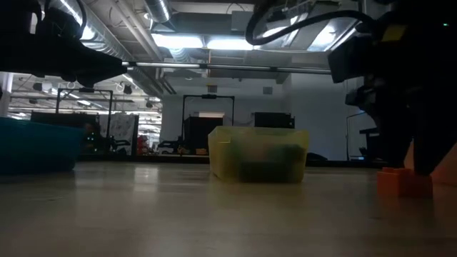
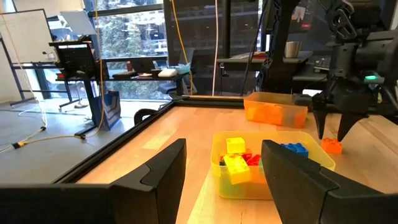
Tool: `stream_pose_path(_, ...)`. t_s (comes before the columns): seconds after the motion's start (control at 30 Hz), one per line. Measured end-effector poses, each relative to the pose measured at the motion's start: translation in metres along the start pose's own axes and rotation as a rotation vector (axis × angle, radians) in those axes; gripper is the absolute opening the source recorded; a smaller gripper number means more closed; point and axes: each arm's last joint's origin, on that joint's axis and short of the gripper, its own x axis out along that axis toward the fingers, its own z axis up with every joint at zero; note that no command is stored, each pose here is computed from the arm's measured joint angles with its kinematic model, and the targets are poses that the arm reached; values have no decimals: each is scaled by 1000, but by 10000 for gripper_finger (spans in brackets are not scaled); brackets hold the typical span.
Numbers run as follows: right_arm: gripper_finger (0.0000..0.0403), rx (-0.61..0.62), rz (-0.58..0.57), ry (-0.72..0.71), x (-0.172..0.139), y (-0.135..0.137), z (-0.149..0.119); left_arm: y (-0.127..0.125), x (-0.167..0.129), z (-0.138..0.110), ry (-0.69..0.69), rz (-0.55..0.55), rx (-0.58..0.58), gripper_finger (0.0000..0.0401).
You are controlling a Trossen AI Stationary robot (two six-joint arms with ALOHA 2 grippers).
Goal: Sort blocks by size
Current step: Put the orange 4 stud game piece into the orange bin
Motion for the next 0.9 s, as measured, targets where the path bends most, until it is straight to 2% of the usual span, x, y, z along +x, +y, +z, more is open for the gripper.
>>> stream_pose_path(0.9,180,23,15,10,2,1,1,0,0,0,0,0,0,194)
